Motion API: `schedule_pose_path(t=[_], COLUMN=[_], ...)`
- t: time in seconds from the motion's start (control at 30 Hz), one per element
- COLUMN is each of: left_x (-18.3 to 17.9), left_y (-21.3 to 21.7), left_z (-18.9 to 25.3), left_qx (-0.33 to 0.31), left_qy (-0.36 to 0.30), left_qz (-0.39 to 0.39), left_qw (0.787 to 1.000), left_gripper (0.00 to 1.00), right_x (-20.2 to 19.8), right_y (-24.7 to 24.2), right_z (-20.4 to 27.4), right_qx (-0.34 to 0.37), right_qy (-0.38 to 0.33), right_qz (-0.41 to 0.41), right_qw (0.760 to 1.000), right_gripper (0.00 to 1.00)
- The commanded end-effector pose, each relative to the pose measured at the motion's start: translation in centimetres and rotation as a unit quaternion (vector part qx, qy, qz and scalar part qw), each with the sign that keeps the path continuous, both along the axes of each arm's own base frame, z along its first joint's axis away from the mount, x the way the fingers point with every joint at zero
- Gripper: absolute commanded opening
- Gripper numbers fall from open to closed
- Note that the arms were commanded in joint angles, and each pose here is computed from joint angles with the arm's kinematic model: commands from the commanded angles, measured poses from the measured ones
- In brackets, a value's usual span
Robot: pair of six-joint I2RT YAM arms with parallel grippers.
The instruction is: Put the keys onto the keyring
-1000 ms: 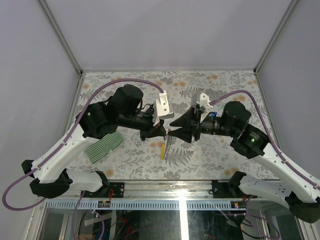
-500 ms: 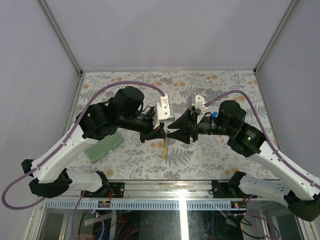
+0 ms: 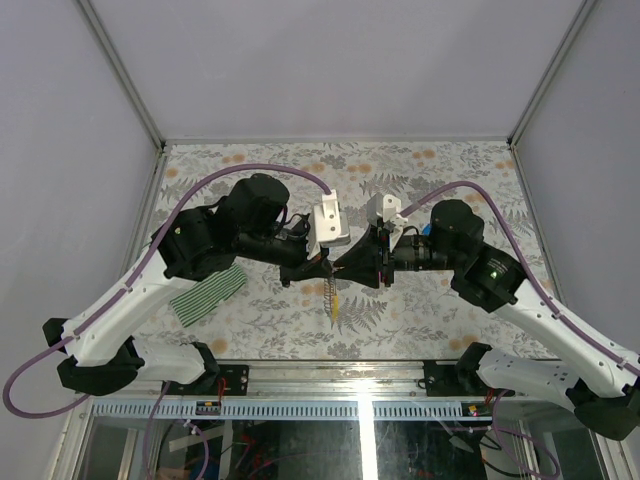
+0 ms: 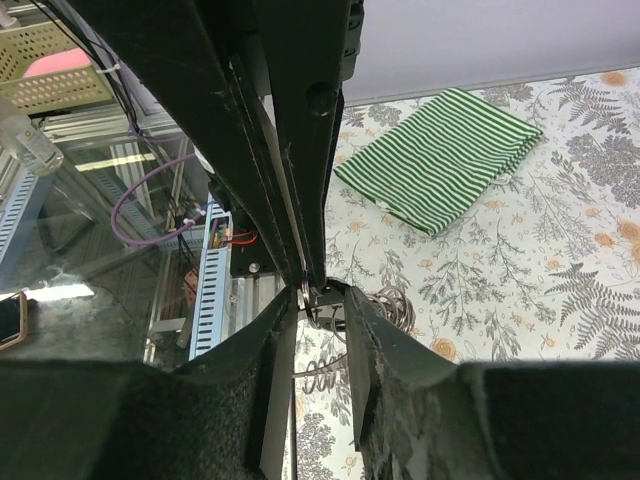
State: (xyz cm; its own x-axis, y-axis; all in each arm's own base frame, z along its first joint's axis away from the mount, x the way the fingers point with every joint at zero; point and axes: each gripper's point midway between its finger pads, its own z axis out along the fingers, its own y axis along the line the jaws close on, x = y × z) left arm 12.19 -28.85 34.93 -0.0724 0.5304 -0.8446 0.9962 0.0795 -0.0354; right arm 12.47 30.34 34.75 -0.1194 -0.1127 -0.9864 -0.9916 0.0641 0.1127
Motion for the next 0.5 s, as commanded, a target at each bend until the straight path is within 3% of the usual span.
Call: schedule_pose_path(t=[0.0, 0.3, 0.47], left_x=[-0.02, 0.01, 0.00], left_y=[-0.09, -0.20, -0.22], left_z=[1.50, 1.51, 1.38], left_qx=[-0.017, -0.016, -0.013], left_qy=[-0.021, -0.023, -0.023], left_qz=[-0.004, -0.004, -0.005], left_qw=[1.000, 1.000, 1.000], left_gripper=[0.00, 0.00, 0.00], right_x=[-0.24, -0.38, -0.59], right_y=[0.31, 0.39, 0.23], right_z=[1.23, 1.55, 1.96], right_qx=[0.015, 0.022, 0.027], right_qy=[-0.015, -0.017, -0.022], right_qz=[0.017, 0.022, 0.023], right_qw=[1.000, 0.999, 0.999], right_gripper=[0.31, 0.21, 0.31])
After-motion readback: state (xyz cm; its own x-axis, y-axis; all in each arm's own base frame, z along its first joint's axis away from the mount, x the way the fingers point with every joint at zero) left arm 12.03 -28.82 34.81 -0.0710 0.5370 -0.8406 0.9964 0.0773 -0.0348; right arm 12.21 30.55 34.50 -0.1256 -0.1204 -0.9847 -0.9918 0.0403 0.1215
